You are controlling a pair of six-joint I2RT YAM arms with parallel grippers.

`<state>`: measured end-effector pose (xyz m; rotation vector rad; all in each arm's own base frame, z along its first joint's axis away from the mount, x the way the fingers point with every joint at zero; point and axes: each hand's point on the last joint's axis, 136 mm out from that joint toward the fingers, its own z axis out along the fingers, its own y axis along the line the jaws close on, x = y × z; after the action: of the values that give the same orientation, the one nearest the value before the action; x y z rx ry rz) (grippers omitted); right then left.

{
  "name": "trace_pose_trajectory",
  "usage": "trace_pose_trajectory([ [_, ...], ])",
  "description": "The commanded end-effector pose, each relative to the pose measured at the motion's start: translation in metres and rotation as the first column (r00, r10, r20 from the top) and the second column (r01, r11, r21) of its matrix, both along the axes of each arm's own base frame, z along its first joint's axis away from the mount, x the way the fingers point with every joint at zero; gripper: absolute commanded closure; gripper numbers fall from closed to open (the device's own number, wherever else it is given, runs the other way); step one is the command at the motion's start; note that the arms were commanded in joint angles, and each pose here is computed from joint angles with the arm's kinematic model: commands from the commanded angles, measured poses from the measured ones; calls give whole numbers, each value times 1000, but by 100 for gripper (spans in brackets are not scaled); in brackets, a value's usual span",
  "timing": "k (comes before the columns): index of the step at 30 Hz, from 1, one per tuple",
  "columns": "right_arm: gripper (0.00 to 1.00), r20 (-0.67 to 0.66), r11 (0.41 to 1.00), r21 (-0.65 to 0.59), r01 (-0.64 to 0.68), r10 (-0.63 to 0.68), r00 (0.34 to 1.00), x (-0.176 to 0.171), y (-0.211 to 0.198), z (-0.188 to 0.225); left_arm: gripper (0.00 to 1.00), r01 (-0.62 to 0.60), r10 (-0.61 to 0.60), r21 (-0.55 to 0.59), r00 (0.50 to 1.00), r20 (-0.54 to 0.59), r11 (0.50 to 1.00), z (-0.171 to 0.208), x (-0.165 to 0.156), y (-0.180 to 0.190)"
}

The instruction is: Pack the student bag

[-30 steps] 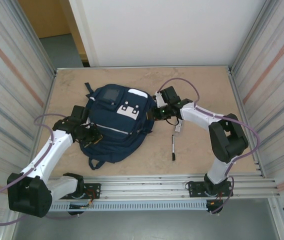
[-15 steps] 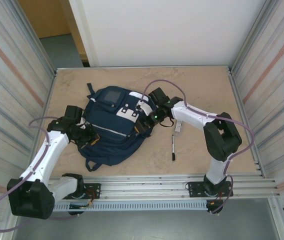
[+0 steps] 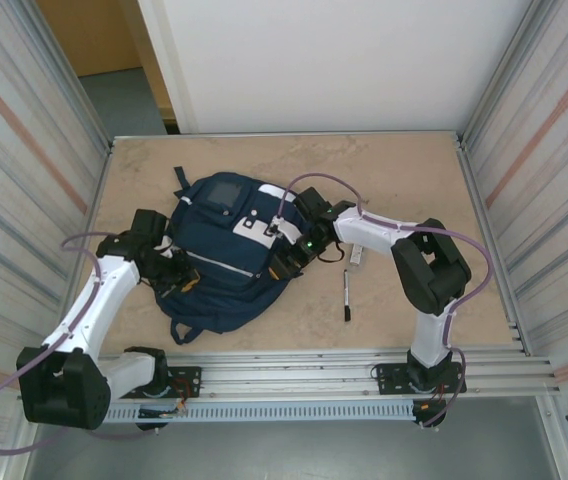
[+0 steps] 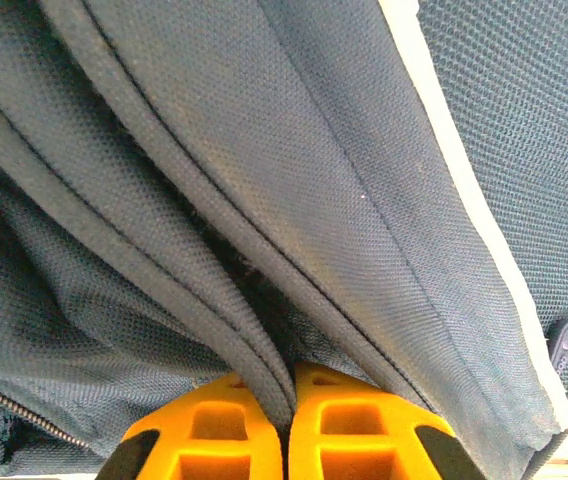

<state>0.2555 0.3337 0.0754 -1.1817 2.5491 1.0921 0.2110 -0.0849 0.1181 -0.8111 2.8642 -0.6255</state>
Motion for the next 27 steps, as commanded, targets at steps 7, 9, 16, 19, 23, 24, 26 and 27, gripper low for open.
trace_pose_trajectory([
  [7, 48, -82, 993, 89, -78, 86, 993, -30, 2, 9, 100, 56, -56, -74, 998, -1, 996, 11, 1, -12],
  [9, 49, -79, 993, 94, -78, 86, 993, -32, 0, 11, 100, 50, -50, -77, 999, -3, 996, 11, 2, -11],
  [16, 54, -52, 990, 120, -70, 77, 996, -34, -1, 16, 100, 52, -52, -70, 999, 0, 996, 10, 0, -7],
  [19, 55, -31, 990, 126, -70, 75, 997, -35, 1, 15, 100, 61, -61, -76, 998, -7, 995, 10, -1, -5],
  [23, 51, 151, 999, -37, -20, 26, 988, -20, 0, -1, 100, 54, -55, -77, 998, -9, 996, 8, -1, -5],
  [24, 52, 205, 998, -65, -4, 17, 979, -17, 1, -4, 100, 60, -60, -81, 998, -7, 995, 9, 0, -5],
  [26, 53, 261, 997, -72, 3, 16, 965, -15, 4, -6, 100, 68, -69, -85, 998, -9, 994, 9, -1, -6],
  [27, 54, 292, 997, -80, 19, 5, 956, -11, 4, -7, 100, 66, -66, -80, 998, -7, 995, 9, -1, -5],
])
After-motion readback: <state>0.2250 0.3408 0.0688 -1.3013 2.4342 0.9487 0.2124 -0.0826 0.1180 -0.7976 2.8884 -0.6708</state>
